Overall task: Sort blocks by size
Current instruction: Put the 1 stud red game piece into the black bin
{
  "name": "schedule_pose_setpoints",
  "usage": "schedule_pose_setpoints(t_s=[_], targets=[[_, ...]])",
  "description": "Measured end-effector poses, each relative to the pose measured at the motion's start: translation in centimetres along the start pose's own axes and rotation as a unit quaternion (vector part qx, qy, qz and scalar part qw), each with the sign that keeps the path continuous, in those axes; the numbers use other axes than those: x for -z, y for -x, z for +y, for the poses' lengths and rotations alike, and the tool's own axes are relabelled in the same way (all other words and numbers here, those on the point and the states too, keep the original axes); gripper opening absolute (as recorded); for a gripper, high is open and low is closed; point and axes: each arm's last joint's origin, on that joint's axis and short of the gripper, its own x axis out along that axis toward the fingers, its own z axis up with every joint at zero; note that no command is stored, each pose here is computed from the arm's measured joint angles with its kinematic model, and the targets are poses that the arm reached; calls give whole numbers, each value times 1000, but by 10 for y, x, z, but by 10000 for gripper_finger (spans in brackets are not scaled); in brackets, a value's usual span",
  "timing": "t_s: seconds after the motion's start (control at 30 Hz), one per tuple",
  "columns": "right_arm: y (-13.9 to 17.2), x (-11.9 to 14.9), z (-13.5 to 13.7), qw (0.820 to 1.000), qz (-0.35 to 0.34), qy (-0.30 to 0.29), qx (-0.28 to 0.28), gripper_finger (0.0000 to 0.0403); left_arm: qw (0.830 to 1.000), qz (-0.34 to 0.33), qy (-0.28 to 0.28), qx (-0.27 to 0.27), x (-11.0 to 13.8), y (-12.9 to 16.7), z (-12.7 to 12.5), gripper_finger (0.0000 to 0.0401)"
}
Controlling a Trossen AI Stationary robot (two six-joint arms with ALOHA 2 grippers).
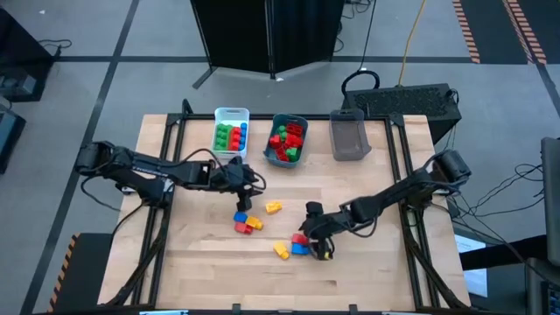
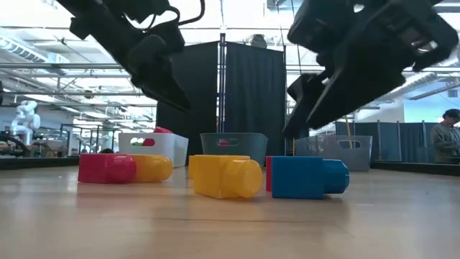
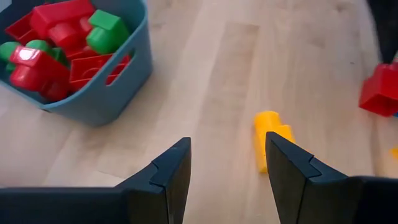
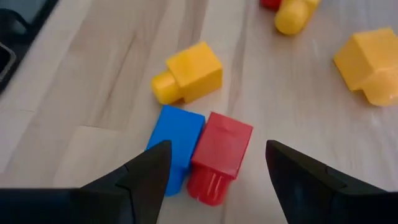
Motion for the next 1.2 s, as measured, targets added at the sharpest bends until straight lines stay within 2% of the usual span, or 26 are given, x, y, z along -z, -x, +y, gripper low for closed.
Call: schedule_pose_setpoints(t_s=[0.37,0.57,0.73,1.07,1.2], targets=[[-28,17,9,1000,21,-10,6,247,1000,-11,-7,12,2,4,-21,160],[-30,19,5,998,12,-8,63,247,1000,-15,-13,5,3,6,-27,160],[-30,19,5,997,16,7,71,247,1000,-16,-17,6,4,7,-31,160],[-6,14,2,994,24,16,107,247,1000,-16,-19,6,5,7,-32,160],[5,13,1,993,35,1,115,247,1000,-16,-19,6,5,7,-32,160]])
